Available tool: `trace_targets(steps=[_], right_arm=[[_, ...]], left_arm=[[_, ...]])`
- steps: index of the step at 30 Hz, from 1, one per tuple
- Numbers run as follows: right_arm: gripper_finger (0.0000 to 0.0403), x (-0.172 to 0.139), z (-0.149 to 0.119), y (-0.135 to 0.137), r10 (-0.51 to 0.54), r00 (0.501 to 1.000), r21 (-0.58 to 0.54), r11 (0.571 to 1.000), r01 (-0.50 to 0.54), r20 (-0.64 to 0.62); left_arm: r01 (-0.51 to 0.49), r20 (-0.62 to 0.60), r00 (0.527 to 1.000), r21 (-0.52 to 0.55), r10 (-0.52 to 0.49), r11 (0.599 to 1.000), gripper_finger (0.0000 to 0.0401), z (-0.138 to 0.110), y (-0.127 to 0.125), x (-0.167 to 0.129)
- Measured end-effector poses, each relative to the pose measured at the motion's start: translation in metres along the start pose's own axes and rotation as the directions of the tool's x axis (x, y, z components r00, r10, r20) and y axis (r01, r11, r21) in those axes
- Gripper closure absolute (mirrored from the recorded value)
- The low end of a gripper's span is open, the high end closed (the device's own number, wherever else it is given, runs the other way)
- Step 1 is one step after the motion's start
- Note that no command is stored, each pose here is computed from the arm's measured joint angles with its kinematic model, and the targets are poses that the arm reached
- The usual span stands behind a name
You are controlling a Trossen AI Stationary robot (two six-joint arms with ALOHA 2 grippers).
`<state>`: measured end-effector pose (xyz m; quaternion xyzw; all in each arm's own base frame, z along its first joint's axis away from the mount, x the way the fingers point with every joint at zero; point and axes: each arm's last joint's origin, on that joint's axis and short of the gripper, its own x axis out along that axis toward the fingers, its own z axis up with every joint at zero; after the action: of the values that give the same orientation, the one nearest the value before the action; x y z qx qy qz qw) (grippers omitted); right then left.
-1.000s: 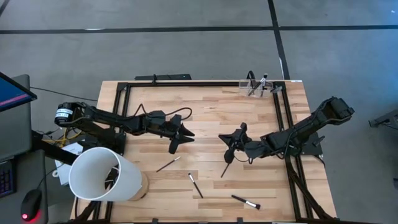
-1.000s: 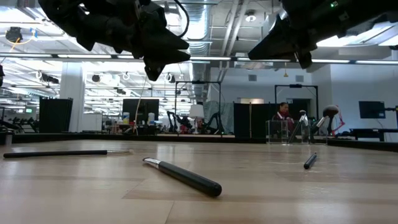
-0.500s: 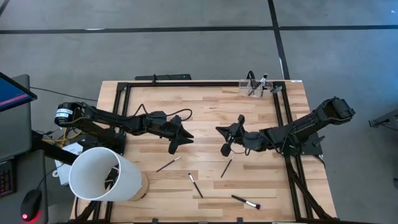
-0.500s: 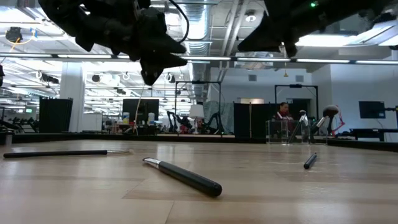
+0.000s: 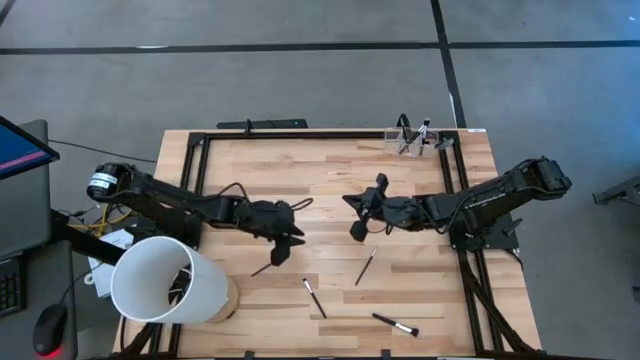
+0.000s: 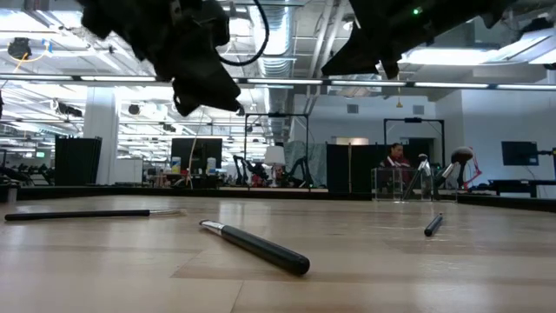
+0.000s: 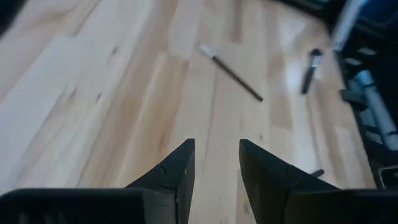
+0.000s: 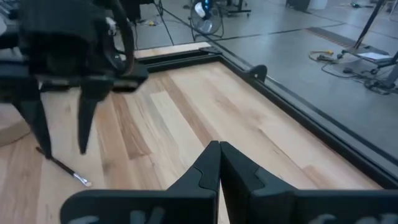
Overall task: Put items in baskets/containers
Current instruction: Put the black eyeshadow brush into the middle section of the transparent organizer
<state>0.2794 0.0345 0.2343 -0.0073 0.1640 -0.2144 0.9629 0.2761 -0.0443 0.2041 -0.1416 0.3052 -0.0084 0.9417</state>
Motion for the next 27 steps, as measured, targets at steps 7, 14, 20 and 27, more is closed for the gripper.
trace_targets(steps=[7,14,20,27], right_arm=[[0.0403,0.000,0.000,0.001,0.029,1.000,-0.018,0.999,-0.029,-0.006],[0.0403,-0.003,-0.002,0.006,0.065,0.998,-0.031,0.997,-0.066,-0.018],[0.0403,-0.008,-0.003,0.013,0.094,0.995,-0.030,0.995,-0.095,-0.016],[0.0403,-0.011,-0.002,0.017,0.111,0.994,-0.018,0.994,-0.111,-0.002]], left_arm=[[-0.119,-0.205,0.973,-0.072,0.102,0.990,0.0279,0.004,-0.003,-0.006],[-0.151,-0.344,0.932,-0.087,0.113,0.985,0.0279,-0.022,-0.011,0.011],[-0.166,-0.517,0.852,-0.113,0.084,0.980,0.0279,-0.047,-0.016,0.028],[-0.241,-0.602,0.784,-0.067,0.154,0.968,0.0279,-0.053,-0.020,0.036]])
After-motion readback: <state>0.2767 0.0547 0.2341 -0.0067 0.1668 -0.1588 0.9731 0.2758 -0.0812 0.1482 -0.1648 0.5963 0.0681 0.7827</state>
